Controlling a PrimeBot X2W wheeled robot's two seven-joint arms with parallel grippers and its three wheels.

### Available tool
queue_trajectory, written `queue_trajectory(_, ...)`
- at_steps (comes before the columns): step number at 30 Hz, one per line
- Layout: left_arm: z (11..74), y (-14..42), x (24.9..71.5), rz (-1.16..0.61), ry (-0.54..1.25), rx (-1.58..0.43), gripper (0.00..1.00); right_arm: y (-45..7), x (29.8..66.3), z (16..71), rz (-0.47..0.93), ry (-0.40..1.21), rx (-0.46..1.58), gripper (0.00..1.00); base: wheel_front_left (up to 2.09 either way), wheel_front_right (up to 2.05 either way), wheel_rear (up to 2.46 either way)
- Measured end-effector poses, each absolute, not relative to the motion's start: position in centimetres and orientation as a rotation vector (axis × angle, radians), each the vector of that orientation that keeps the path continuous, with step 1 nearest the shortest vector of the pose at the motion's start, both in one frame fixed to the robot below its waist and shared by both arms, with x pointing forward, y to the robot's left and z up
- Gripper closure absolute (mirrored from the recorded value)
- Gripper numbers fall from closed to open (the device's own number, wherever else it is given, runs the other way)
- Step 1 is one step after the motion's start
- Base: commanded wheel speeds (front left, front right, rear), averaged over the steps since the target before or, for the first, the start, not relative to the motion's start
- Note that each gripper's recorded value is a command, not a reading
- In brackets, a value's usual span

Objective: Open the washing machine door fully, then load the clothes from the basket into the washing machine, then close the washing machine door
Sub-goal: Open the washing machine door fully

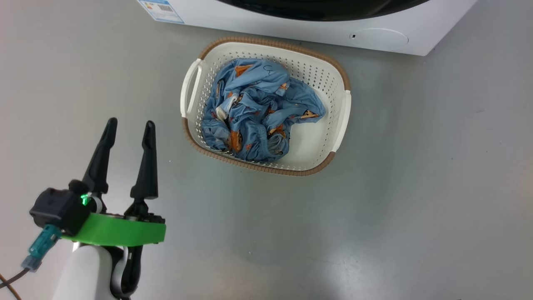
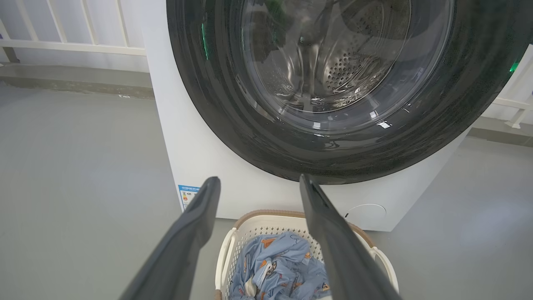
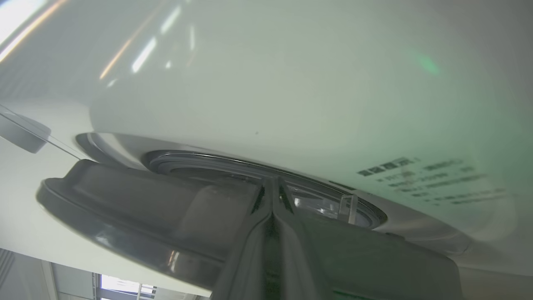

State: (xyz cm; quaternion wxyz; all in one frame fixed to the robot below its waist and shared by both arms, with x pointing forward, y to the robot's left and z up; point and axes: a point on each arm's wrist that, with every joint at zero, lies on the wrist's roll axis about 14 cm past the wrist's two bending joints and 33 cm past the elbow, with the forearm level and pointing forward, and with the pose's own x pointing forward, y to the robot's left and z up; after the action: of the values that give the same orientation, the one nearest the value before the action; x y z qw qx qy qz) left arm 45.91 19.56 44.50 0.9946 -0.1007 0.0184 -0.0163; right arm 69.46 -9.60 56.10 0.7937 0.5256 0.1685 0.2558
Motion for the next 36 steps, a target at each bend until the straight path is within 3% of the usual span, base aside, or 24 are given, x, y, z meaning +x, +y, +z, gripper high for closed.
queue_trajectory(12, 45.0, 19.4, 45.8, -0.027, 0.027, -0.214, 0.00, -8.1, 68.6, 56.1, 0.594, 0.457, 1.075, 1.00, 0.00, 0.00, 0.00)
queue_trajectory(26, 48.0, 19.3, 44.5, -0.043, -0.038, -0.214, 0.00, -5.3, 61.8, 55.3, 0.697, 0.627, 1.031, 1.00, 0.00, 0.00, 0.00)
queue_trajectory(36, 48.8, 19.1, 43.2, -0.050, -0.049, -0.215, 0.00, -4.5, 58.9, 55.9, 0.737, 0.648, 1.028, 1.00, 0.00, 0.00, 0.00)
